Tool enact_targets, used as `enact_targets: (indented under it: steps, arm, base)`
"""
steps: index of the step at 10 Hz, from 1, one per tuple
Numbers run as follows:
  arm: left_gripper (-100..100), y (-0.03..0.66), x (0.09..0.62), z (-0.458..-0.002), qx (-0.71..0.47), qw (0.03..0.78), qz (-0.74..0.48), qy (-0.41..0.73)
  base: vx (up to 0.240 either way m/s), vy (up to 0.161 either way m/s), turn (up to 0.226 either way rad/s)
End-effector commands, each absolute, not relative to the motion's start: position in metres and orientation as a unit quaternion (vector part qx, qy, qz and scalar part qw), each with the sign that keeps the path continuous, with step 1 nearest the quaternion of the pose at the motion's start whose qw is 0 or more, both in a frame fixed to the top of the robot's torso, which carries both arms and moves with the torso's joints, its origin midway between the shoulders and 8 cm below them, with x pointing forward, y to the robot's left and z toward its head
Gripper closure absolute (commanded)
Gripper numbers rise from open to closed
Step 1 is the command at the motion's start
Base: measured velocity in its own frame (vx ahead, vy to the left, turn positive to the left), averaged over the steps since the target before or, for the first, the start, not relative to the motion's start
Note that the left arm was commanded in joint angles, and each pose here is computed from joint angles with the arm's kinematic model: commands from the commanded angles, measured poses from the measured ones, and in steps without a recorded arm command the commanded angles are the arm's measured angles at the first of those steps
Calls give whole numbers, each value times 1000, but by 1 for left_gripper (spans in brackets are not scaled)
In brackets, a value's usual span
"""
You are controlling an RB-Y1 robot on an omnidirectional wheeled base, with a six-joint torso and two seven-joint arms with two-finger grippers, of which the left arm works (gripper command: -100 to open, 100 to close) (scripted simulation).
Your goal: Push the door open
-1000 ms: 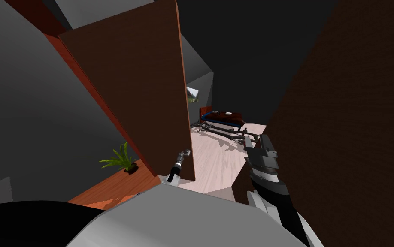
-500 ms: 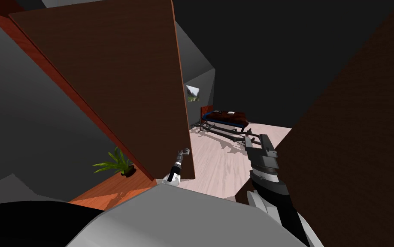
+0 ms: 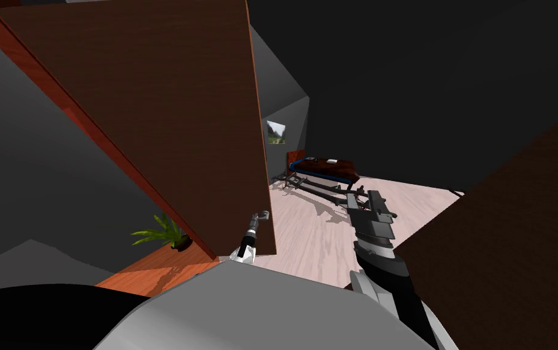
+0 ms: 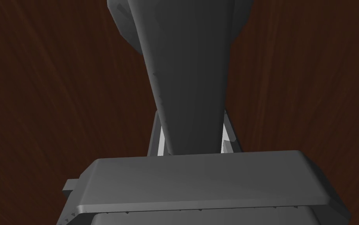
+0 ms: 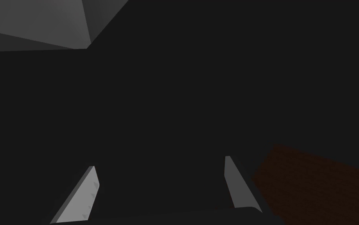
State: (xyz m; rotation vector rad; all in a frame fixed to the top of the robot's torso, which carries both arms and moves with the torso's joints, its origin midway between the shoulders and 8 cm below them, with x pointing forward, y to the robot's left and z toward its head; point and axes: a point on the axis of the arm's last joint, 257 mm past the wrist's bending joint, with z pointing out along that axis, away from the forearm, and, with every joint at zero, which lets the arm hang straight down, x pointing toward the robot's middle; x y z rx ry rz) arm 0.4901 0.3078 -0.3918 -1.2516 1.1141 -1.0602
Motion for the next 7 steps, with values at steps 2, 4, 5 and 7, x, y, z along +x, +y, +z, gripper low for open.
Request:
enact_targets:
  steps: [2, 4, 5, 7]
  arm:
    - [100, 326, 493, -381, -525, 566, -440, 459]
    - [100, 326, 491, -386, -529, 563, -437, 461]
    - [100, 326, 493, -381, -525, 566, -440, 459]
    - [100, 330, 492, -381, -530, 572, -433, 452]
  base:
    - [163, -29, 45]
    - [46, 0, -1]
    - [-9, 9, -12]
    - [130, -21, 109]
